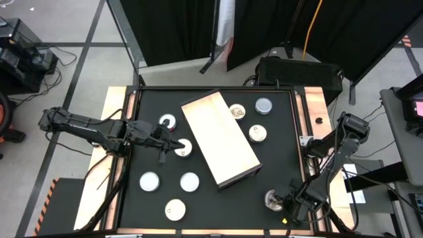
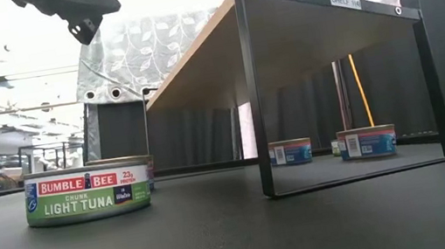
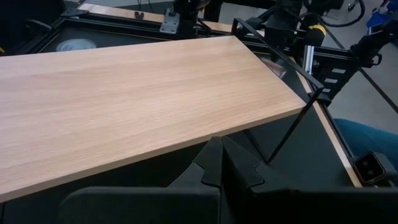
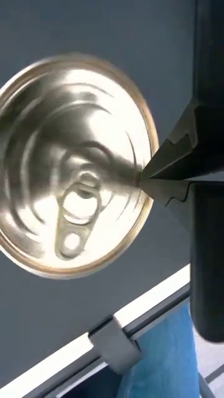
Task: Stack canned seafood by type on shelf
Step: Put the blue pink tuna can on the shelf
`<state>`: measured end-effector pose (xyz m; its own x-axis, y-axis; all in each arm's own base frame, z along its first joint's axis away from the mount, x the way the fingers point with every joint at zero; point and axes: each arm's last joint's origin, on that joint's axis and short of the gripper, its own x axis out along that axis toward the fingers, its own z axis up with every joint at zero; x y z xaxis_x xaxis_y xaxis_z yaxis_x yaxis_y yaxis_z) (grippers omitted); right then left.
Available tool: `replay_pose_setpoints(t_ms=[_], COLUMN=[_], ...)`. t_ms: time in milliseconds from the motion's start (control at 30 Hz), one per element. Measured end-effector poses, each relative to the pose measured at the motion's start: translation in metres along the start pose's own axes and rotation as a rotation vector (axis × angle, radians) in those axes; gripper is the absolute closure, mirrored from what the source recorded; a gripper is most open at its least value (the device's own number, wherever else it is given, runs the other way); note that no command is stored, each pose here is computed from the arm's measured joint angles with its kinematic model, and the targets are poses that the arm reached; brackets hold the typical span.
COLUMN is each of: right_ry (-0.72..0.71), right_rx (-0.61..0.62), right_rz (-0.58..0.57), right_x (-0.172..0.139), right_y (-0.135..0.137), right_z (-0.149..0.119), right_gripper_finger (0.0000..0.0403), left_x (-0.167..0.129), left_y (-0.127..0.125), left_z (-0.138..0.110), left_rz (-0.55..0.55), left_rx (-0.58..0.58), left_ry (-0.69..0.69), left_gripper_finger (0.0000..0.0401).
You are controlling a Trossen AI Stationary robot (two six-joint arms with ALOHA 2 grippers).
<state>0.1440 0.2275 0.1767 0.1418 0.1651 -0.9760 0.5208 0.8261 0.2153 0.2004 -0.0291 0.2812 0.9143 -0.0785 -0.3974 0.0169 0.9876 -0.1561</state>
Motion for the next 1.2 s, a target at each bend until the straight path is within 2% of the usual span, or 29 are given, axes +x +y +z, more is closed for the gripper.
replay_pose_setpoints(t_ms=[167,333,567,867,1100,1200], right_ry=[0.012,0.007,-0.004,-0.025,-0.03,-0.044], right_rx=[-0.014,-0.026,0.002,0.051,-0.096,-0.211], right_rz=[-0.06,-0.062,-0.025,0.003,-0.025,-0.029], right_x=[0.019,0.036,0.031,0.005,-0.048,-0.074], right_y=[0.001,0.007,0.008,0.006,0.025,0.034], right_z=[-0.009,-0.014,-0.02,-0.028,-0.025,-0.019], right_gripper_finger=[0.0403,0.0403,0.0403,0.0403,0.0403,0.0396], left_x=[0.0,0.0,0.0,0.0,0.0,0.0], left_y=[0.0,0.0,0.0,0.0,0.0,0.0], left_z=[0.0,0.0,0.0,0.001,0.001,0.001], left_rz=[0.0,0.0,-0.001,-0.001,-0.002,-0.002], left_rx=[0.0,-0.005,-0.006,-0.006,-0.005,-0.005], left_ry=[0.0,-0.001,-0.003,-0.007,-0.008,-0.008], left_gripper_finger=[0.0399,0.0399,0.0399,0.0399,0.0399,0.0399])
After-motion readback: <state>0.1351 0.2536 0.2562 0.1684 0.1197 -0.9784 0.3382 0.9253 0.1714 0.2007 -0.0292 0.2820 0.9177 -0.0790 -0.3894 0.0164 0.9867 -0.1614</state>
